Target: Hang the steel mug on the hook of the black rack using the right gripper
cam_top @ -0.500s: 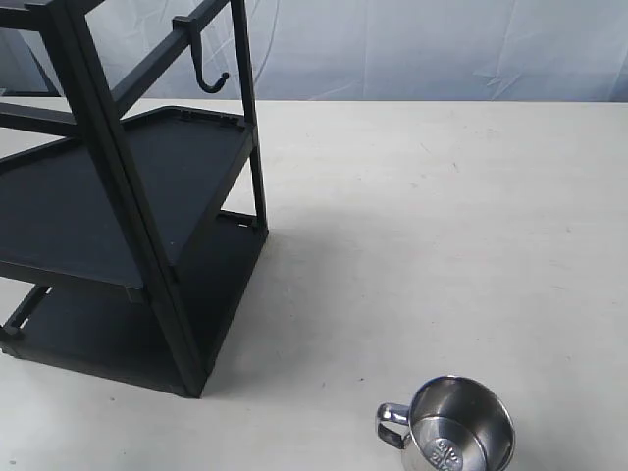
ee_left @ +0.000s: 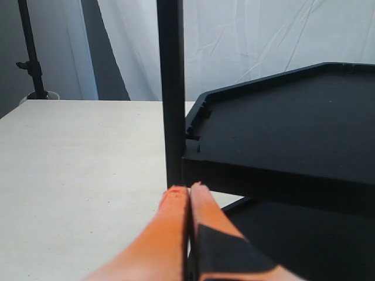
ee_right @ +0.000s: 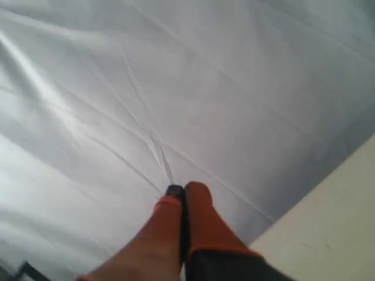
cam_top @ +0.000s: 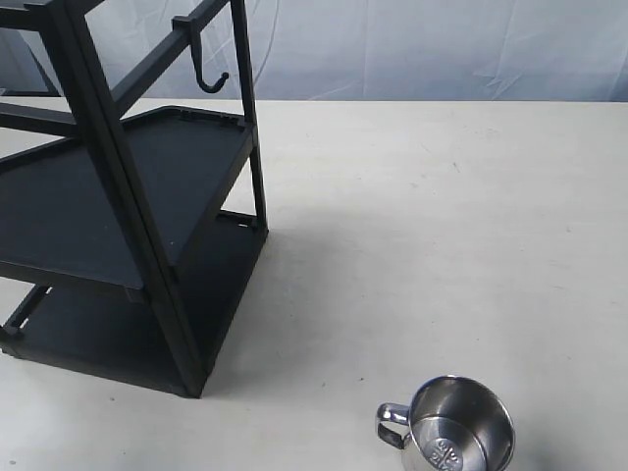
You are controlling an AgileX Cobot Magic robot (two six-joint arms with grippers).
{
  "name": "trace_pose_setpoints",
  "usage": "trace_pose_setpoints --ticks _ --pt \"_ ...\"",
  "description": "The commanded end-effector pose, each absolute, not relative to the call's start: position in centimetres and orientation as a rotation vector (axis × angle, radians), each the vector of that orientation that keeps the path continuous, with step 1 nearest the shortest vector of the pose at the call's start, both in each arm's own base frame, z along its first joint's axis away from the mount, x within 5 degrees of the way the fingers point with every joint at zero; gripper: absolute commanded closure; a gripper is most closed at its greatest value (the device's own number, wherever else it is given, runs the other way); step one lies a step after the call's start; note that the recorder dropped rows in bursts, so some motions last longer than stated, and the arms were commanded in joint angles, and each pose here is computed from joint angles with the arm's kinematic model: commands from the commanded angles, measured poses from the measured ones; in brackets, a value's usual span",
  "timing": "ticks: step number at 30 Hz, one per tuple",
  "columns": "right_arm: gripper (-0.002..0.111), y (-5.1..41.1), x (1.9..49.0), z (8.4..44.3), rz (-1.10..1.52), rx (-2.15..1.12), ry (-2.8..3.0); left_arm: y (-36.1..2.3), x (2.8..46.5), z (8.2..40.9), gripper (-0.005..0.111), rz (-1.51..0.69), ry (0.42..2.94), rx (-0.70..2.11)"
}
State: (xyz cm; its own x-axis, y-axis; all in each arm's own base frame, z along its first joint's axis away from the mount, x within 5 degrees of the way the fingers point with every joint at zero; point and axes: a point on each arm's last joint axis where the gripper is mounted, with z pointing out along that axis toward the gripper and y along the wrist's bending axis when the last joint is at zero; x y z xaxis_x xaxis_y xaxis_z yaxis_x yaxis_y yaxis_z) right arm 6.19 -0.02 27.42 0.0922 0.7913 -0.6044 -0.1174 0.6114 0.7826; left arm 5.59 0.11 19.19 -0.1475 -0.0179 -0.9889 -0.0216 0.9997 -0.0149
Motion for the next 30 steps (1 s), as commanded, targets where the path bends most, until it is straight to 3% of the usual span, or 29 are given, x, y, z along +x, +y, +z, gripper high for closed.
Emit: trace_pose_setpoints --ticks 1,7,13,17,24,27,30 --pt "0.109 1.0 8.8 32.1 0.464 0.386 1.78 0.1 5.6 19.2 0.105 0.001 1.714 -0.03" --pt "0.109 0.4 14.5 34.7 0.125 0.225 2.538 0.1 5.6 19.2 0.105 0.001 1.714 -0.03" --pt "0.109 2.1 19.4 31.2 0.287 0.062 2.862 0.1 5.6 19.2 0.105 0.001 1.714 -0.03" --pt "0.109 4.7 19.0 27.8 0.354 -0.088 3.012 0.1 5.6 19.2 0.105 0.001 1.714 -0.03" --pt "0.109 8.1 16.7 24.9 0.484 -0.346 3.066 0.1 5.6 19.2 0.105 0.001 1.714 -0.03" --pt "0.098 8.7 16.3 24.5 0.524 -0.489 3.051 0.1 5.6 19.2 0.105 0.001 1.714 -0.03" --pt "0.071 9.0 16.4 24.6 0.557 -0.514 3.019 0.1 5.6 19.2 0.105 0.001 1.714 -0.03"
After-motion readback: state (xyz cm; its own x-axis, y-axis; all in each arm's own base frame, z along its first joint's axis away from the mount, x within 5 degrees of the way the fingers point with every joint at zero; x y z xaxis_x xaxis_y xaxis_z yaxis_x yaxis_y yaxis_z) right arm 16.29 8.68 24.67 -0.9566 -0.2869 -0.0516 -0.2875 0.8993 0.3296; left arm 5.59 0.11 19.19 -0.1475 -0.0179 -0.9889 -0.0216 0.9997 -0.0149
